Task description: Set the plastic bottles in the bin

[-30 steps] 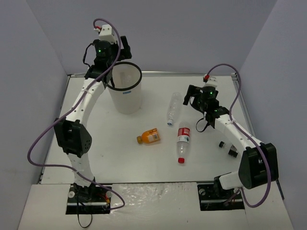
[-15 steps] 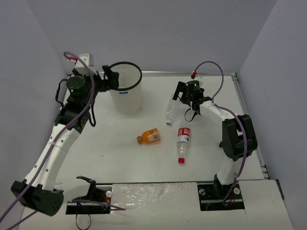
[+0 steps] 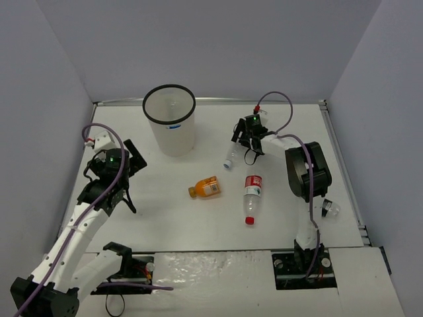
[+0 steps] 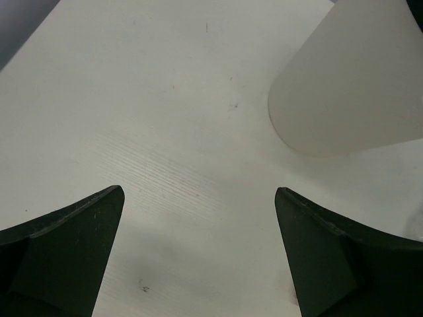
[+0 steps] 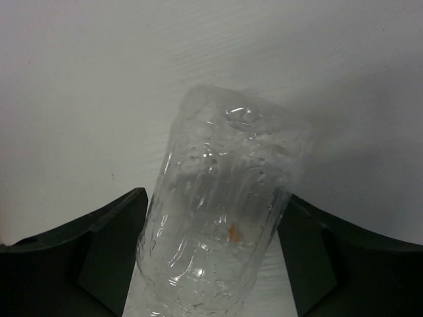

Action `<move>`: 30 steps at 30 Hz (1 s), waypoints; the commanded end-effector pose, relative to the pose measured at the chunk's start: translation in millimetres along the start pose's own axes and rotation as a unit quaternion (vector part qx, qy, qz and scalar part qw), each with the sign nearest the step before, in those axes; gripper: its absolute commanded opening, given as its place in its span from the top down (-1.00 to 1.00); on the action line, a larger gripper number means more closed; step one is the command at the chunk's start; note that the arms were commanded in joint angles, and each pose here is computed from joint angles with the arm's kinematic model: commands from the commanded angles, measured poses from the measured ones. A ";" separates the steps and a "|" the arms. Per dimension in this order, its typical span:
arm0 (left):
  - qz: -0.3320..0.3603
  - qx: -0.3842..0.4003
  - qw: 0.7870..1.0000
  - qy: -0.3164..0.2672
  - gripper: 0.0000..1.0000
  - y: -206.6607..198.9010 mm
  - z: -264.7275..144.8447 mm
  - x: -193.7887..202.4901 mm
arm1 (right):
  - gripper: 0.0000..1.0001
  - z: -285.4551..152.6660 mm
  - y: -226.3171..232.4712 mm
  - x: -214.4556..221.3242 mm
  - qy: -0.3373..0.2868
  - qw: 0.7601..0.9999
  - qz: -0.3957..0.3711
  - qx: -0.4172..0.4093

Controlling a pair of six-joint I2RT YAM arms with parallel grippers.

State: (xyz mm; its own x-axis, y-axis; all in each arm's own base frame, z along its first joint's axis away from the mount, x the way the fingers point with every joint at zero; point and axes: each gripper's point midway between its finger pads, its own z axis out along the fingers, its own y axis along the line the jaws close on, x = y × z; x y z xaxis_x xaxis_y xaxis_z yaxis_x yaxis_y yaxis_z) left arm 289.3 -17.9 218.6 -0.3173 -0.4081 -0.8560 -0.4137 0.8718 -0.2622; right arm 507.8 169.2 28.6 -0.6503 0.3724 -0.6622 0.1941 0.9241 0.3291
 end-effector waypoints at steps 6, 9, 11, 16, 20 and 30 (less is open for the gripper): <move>-0.033 0.000 0.999 -0.036 -0.94 -5.5 -6.5 -28.1 | 0.38 -48.3 57.7 -90.3 -0.106 0.992 -0.014 -0.065; -0.032 -0.001 0.999 -0.035 -0.94 -4.5 -5.3 -25.8 | 0.39 -106.7 108.0 -151.7 -0.211 0.968 -0.054 -0.127; -0.032 -0.001 0.999 -0.036 -0.94 -3.8 -6.1 -25.7 | 0.39 -143.5 130.4 -179.4 -0.267 0.949 -0.069 -0.154; -0.036 0.000 0.999 -0.041 -0.94 -3.0 -10.3 -30.3 | 0.45 -250.0 204.7 -242.4 -0.409 0.863 -0.114 -0.272; -0.034 0.000 0.999 -0.042 -0.94 -0.1 -13.3 -30.3 | 0.34 -305.1 263.6 -249.4 -0.490 0.778 -0.176 -0.352; -0.039 0.002 0.998 -0.054 -0.94 5.8 -20.4 -33.0 | 0.31 -317.7 366.2 -228.8 -0.575 0.675 -0.170 -0.429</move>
State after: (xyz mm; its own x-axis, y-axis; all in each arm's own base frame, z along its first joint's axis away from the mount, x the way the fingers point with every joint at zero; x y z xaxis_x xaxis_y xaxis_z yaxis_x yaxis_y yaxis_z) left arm 276.9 -10.3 231.6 -0.2673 -0.4281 -0.8633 -0.4259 0.8561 -0.2927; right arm 503.7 375.9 482.4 0.4161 0.3469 -0.8405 -0.6142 0.7889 0.0215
